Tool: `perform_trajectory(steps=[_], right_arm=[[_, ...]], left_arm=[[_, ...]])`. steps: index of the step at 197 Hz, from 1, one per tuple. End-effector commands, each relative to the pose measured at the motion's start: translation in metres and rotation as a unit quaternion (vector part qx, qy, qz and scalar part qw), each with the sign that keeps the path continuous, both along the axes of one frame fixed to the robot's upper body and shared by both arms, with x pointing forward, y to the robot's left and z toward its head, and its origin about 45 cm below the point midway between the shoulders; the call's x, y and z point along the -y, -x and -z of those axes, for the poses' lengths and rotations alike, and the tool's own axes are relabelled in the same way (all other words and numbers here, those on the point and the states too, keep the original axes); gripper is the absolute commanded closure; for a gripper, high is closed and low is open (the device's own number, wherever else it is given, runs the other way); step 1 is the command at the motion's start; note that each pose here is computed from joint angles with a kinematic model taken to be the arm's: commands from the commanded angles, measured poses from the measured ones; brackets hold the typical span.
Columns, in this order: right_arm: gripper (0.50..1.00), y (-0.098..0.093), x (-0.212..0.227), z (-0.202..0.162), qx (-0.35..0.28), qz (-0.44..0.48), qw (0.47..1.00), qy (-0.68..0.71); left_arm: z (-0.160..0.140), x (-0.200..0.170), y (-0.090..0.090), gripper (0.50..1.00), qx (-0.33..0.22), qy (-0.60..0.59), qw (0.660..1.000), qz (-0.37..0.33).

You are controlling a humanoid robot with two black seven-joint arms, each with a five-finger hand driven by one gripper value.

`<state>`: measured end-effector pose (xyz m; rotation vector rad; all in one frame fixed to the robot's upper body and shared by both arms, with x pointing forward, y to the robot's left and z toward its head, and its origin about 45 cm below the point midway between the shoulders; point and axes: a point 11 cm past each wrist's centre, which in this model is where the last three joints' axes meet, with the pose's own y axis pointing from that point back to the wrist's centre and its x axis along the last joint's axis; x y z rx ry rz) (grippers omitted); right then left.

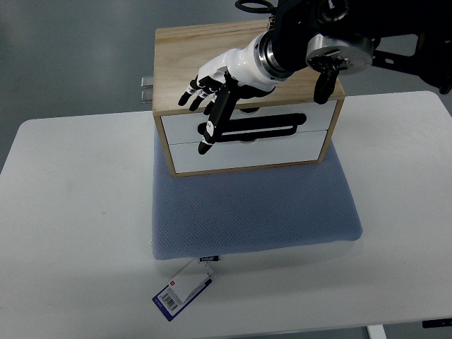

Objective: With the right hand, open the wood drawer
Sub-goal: 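Lower the right hand and hook fingers into the upper drawer's black handle, then pull the upper white drawer outward toward the robot with the right hand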

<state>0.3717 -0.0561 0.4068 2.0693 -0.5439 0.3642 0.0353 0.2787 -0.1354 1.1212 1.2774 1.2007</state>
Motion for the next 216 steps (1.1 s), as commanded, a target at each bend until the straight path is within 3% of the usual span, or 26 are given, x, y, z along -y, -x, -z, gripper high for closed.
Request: perform_trajectory(steps=[1,75,167,216], right_arm=[[0.566,-0.003,0.008,0.012,0.002,0.000,1.000,0.017],[0.568,-0.017,0.042,0.037,0.028,-0.016,0.996,0.089],[0.564,-0.023,0.063,0.068,0.005,-0.017,0.993,0.115],[0.564,-0.014,0.067,0.070,-0.032,-0.056,0.990,0.124]], left_arm=[[0.000,0.000,0.000,0.500,-0.001,0.000,1.000,0.001],[0.000,-0.001,0.000,0.500,-0.001,-0.001,1.000,0.001],[0.000,-0.001,0.000,0.500,-0.001,-0.002,1.000,0.000],[0.000,-0.002,0.000,0.500,0.000,-0.002,1.000,0.000]])
